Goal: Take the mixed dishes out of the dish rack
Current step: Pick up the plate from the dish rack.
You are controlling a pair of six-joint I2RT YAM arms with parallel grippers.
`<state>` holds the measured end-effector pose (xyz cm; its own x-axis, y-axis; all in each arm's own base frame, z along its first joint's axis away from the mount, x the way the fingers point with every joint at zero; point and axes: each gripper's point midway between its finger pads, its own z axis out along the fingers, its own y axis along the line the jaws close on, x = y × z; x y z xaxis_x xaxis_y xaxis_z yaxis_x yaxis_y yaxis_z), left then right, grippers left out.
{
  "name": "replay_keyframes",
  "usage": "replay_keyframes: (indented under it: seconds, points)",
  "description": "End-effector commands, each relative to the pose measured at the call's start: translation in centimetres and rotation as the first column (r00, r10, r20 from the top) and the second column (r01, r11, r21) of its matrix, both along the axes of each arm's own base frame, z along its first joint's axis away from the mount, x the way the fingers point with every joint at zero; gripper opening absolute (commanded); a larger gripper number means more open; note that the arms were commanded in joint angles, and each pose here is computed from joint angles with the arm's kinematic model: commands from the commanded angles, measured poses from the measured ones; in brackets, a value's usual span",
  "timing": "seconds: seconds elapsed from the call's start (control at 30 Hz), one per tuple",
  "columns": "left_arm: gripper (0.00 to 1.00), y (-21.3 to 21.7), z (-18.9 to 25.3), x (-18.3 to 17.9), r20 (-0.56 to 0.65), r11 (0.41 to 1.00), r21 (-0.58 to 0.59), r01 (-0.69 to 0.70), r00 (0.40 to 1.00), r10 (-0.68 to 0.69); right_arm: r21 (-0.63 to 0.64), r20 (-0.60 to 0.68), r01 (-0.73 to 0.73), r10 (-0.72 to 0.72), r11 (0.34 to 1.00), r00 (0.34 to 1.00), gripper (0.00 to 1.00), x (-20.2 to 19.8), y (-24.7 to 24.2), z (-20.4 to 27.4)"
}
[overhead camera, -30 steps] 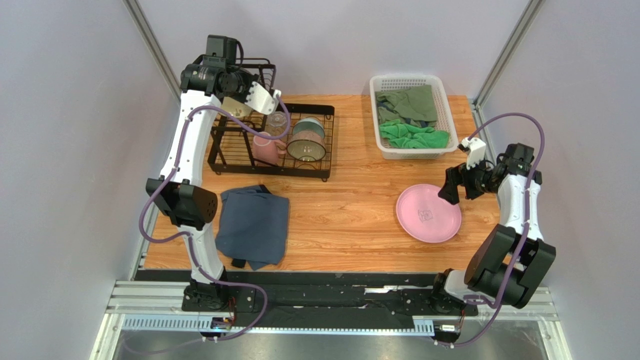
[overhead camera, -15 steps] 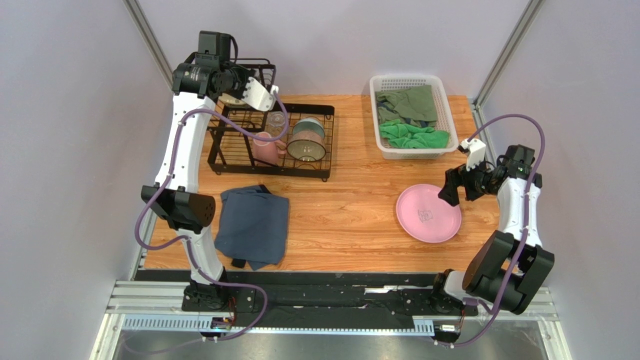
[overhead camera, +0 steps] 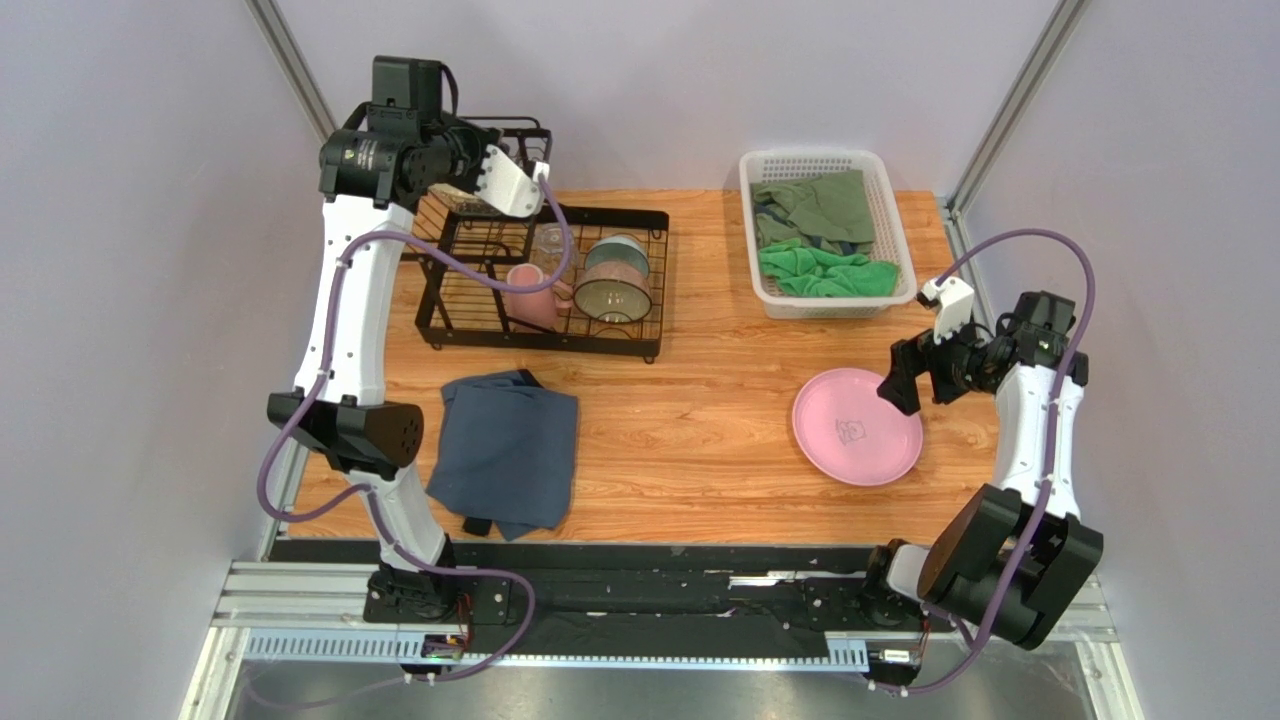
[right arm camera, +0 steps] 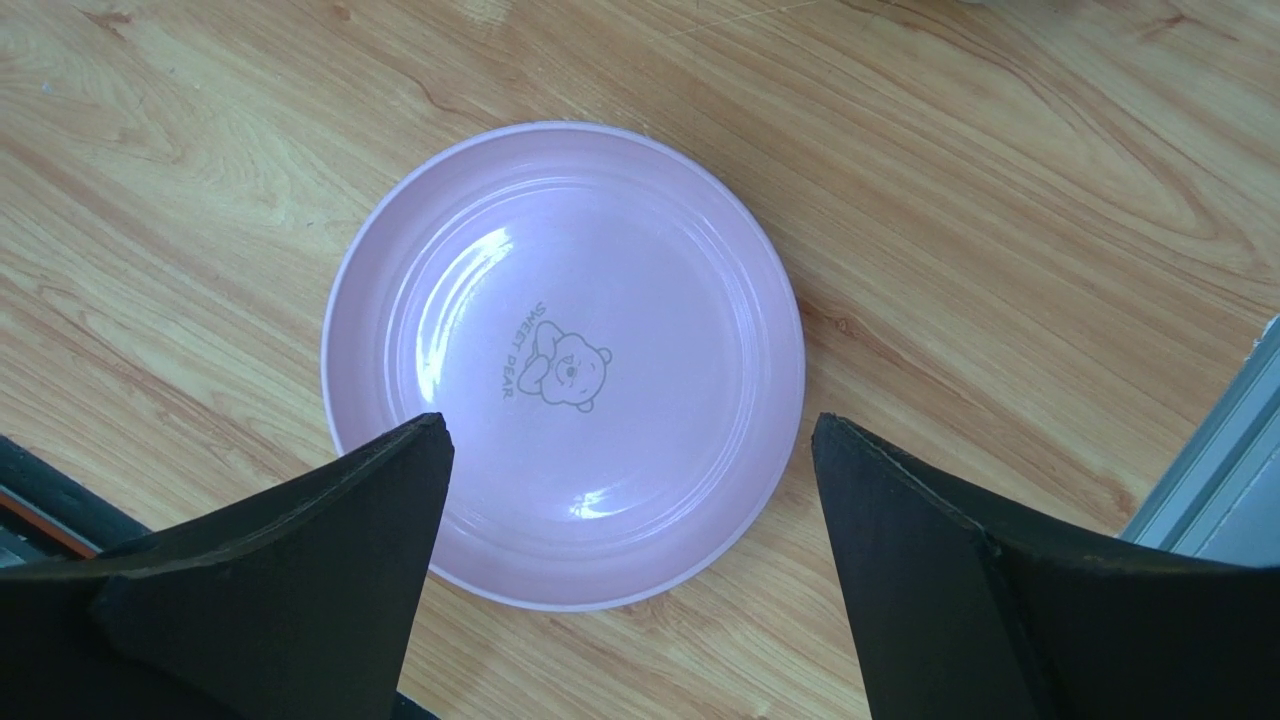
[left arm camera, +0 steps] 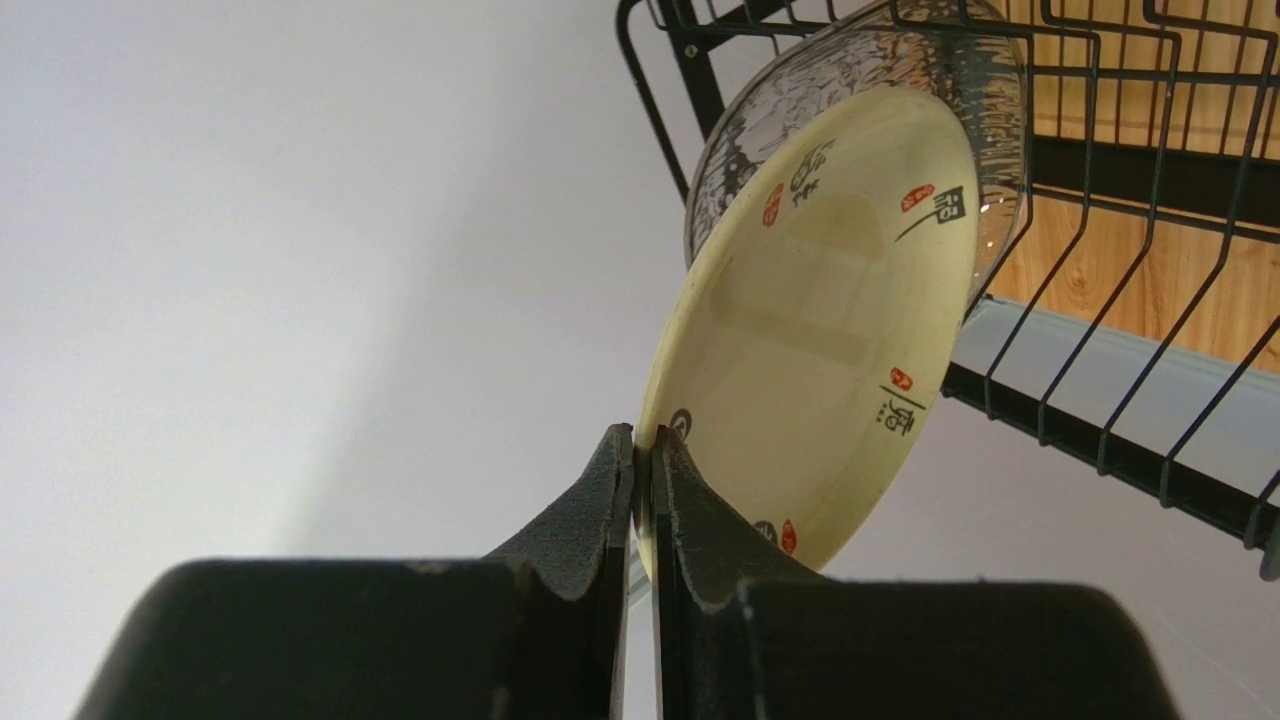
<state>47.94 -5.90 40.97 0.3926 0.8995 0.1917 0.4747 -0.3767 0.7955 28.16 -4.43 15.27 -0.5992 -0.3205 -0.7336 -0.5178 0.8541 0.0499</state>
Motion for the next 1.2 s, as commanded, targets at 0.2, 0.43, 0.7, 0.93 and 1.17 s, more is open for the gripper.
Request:
replay_keyframes:
  seconds: [0.2,0.43,0.7,0.93,1.17]
  points:
    - [0.0,-1.5,9.1,-7.9,0.164,0.959,-0.272,0.086,0.986,-0.042,0.058,0.138,-0.069,0.061,0.996,0.989,0.97,-0.4,2.6,7.0]
    - [0.0,-4.1,8.0,-12.1,0.034,0.836,-0.543,0.083,0.996,-0.077,0.11,0.239,-0.161,0.131,0.981,0.962,0.98,-0.6,7.3,12.5]
    - [0.0,-8.4,5.6,-17.4,-0.112,0.618,-0.785,0.046,0.97,-0.215,0.219,0.385,-0.309,0.209,0.926,0.899,0.98,-0.6,15.6,19.4]
    - [0.0,-11.3,3.5,-19.2,-0.199,0.472,-0.881,-0.042,0.937,-0.288,0.274,0.398,-0.433,0.308,0.859,0.864,0.96,-0.9,22.4,21.3]
    - [0.0,-12.8,3.1,-20.2,-0.246,0.354,-0.928,-0.117,0.906,-0.346,0.275,0.428,-0.49,0.351,0.827,0.833,0.89,-0.8,27.2,21.2]
